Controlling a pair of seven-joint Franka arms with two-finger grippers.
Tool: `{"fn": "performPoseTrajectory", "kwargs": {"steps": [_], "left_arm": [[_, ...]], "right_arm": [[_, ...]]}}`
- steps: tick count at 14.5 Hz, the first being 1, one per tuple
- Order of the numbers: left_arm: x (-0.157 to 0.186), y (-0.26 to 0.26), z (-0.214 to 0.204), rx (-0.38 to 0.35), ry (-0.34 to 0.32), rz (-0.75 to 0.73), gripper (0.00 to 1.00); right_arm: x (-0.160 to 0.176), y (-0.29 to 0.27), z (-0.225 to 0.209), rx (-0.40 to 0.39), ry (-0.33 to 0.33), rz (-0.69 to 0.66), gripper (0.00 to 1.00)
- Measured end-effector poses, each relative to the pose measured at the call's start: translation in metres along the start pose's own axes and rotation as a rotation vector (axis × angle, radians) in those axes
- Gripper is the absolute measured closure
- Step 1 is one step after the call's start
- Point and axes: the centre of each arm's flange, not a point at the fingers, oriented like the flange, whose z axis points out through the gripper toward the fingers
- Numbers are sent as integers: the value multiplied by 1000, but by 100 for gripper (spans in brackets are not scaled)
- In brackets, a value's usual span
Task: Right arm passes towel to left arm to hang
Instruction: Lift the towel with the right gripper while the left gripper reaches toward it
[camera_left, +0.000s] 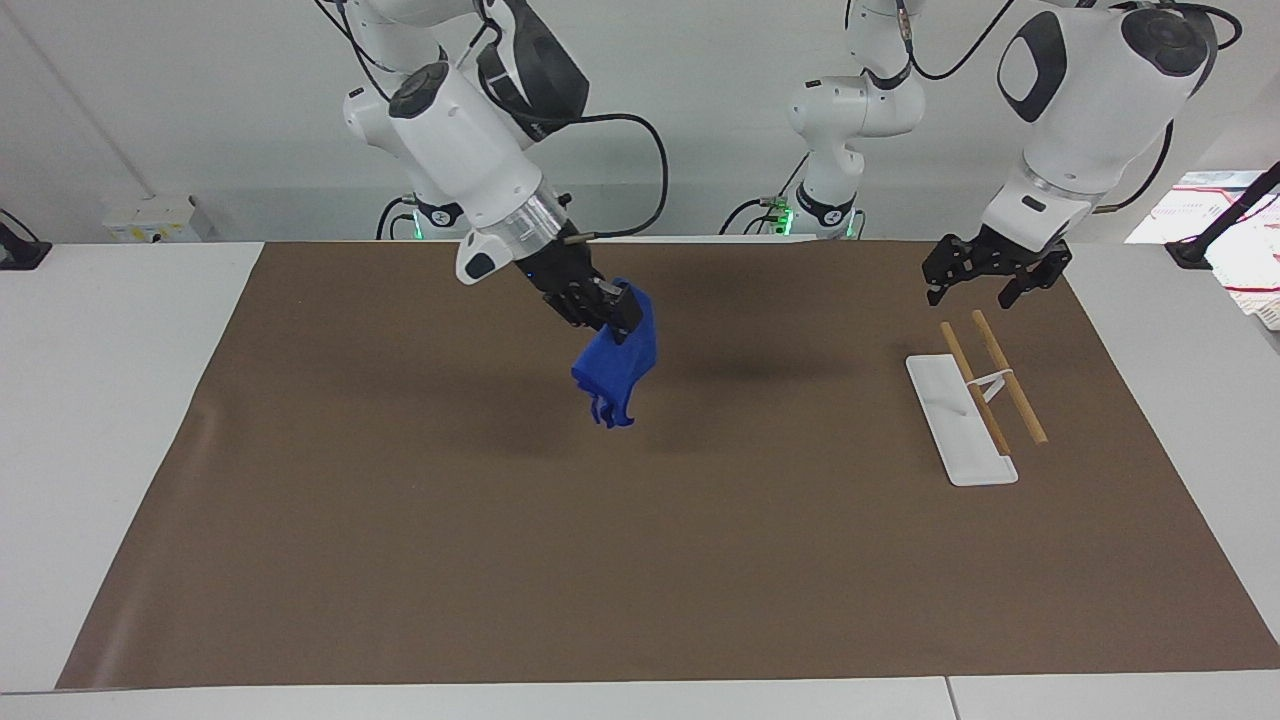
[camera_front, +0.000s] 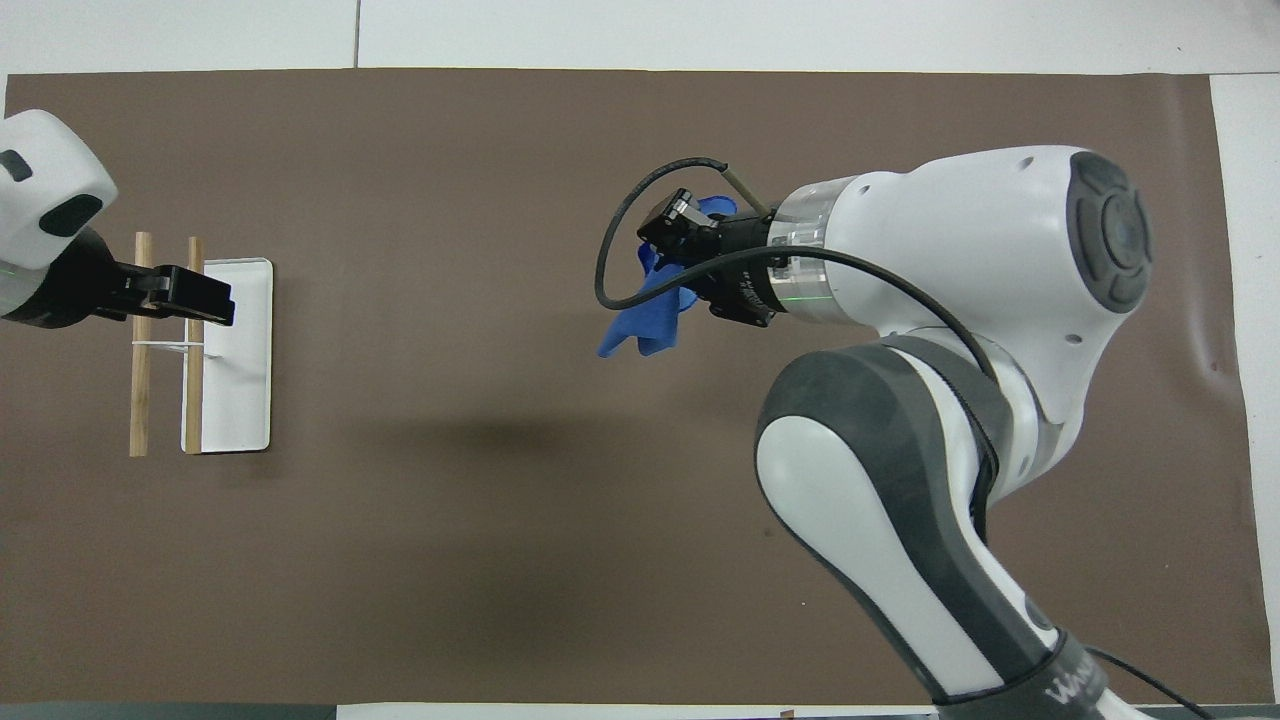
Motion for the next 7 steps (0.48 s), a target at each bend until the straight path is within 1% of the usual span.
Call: {"fn": "performPoseTrajectory", "kwargs": {"steps": [2, 4, 6, 7], "left_arm": [[-1, 19, 9, -53, -9, -48, 0], [-2, 27, 19, -129, -32, -142, 0], [-2, 32, 34, -197, -54, -287, 0], [-1, 36, 42, -228, -61, -390, 0]], "right_arm": [[-12, -9, 2, 77, -22, 101, 89], [-28, -19, 5, 145, -17, 196, 89], [-49, -29, 11, 209, -20, 286, 89], [-60, -34, 15, 246, -22, 331, 89]]}}
